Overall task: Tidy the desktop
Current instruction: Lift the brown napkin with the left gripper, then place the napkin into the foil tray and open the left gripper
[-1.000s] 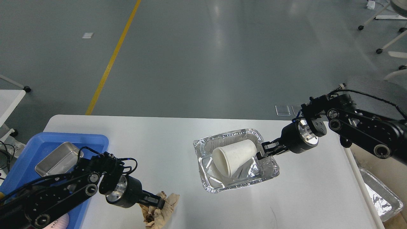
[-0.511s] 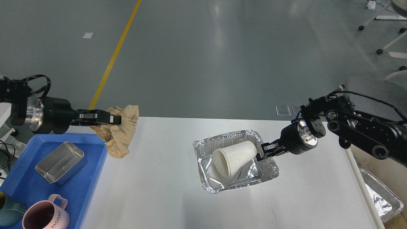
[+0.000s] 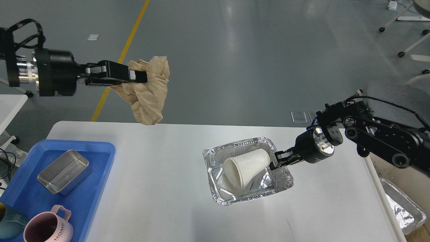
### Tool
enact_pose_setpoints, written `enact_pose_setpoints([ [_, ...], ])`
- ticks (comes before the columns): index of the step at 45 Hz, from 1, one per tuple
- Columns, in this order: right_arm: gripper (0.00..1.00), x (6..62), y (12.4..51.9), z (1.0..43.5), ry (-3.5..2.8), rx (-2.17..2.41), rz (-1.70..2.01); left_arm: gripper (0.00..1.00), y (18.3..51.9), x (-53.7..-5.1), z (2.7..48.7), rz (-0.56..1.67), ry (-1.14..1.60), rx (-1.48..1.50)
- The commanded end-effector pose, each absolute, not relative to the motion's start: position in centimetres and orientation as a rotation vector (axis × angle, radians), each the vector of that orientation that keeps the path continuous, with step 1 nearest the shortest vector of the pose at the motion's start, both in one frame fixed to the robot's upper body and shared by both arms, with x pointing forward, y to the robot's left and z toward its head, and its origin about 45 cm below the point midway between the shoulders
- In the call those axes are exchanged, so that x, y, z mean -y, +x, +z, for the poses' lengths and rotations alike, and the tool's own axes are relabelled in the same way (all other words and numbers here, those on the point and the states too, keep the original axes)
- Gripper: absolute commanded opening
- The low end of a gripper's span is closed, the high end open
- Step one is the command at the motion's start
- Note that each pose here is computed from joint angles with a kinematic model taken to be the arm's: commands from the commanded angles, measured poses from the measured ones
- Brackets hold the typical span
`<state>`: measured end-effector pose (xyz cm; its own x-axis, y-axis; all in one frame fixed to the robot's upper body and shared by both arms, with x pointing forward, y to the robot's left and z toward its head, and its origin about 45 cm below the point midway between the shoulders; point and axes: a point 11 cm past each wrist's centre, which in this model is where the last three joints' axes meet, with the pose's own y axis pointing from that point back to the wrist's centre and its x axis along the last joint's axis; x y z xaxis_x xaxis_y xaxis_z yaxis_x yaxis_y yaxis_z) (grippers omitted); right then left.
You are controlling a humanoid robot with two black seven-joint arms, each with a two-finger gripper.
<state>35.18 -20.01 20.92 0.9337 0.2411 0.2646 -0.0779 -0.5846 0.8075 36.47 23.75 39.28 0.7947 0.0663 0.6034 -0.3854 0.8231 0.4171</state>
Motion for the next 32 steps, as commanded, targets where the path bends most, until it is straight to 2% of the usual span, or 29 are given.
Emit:
enact_pose_setpoints([
  [1, 0.0, 20.0, 35.2, 21.0, 2.156, -0.115, 0.436, 0.0, 36.6, -18.1, 35.0, 0.122, 0.541, 0.544],
  [2, 0.0, 20.0, 35.2, 21.0, 2.156, -0.115, 0.436, 0.0, 36.6, -18.1, 35.0, 0.122, 0.541, 0.544],
  [4, 0.0, 20.0, 35.2, 21.0, 2.155, -0.114, 0.435, 0.0, 36.0, -14.7, 31.8, 0.028, 0.557, 0.511],
  [11, 0.0, 20.0, 35.2, 21.0, 2.157, -0.115, 0.435, 0.0, 34.5, -10.3, 28.1, -0.079, 0.581, 0.508],
  [26, 0.0, 19.9, 35.4, 21.3, 2.159, -0.11, 0.443, 0.01, 33.6, -7.2, 25.1, -0.131, 0.592, 0.476],
  [32, 0.0, 19.9, 35.4, 21.4, 2.158, -0.111, 0.446, 0.14, 33.7, -7.4, 24.7, -0.125, 0.62, 0.472],
])
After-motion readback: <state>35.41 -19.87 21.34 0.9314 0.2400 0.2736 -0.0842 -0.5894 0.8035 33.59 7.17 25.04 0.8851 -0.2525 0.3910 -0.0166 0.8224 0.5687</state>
